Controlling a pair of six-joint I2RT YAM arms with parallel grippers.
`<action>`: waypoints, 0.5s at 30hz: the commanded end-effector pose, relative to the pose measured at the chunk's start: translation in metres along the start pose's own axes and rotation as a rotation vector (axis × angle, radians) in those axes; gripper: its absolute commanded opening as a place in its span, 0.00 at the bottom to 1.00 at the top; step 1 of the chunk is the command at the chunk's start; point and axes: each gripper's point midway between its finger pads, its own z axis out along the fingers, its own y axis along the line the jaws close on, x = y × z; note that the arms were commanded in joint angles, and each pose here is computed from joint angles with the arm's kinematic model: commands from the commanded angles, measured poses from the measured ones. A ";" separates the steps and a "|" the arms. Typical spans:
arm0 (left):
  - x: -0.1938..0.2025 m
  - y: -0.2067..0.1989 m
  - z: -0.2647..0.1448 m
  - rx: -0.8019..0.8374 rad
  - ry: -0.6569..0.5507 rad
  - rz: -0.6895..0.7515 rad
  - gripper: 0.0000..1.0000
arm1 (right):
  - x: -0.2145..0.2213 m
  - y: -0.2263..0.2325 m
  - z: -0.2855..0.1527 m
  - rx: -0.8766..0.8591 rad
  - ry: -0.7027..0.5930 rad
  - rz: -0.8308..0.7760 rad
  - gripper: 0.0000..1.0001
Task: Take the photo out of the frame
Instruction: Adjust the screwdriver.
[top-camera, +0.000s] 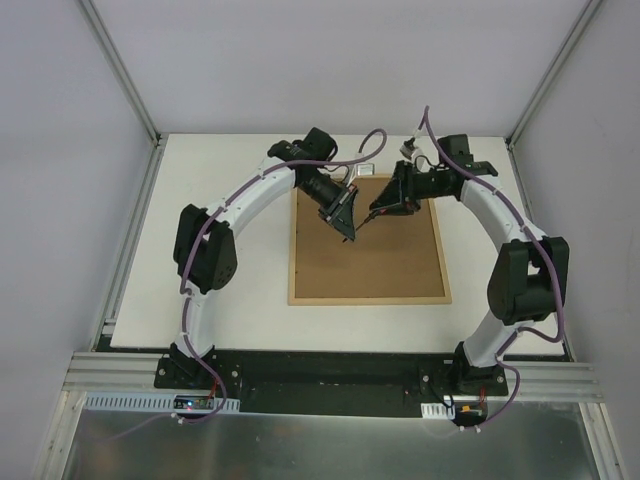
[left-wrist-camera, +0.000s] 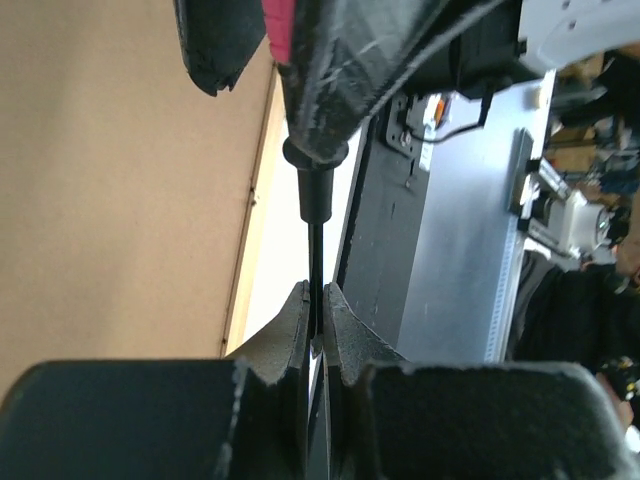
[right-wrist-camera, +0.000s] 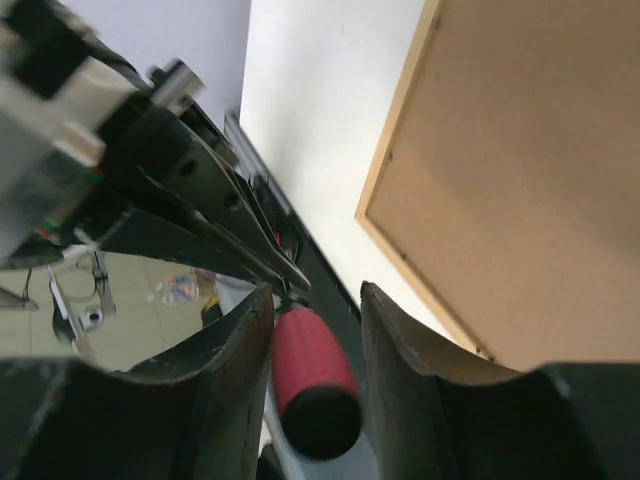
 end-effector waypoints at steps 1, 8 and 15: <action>0.032 -0.025 -0.006 -0.040 0.090 0.134 0.00 | 0.059 0.012 -0.005 -0.048 0.199 -0.022 0.42; 0.037 -0.032 -0.003 -0.053 0.111 0.152 0.00 | 0.081 0.014 0.007 -0.053 0.264 -0.043 0.33; 0.037 -0.027 -0.003 -0.084 0.117 0.153 0.00 | 0.093 0.020 0.011 -0.061 0.299 -0.070 0.03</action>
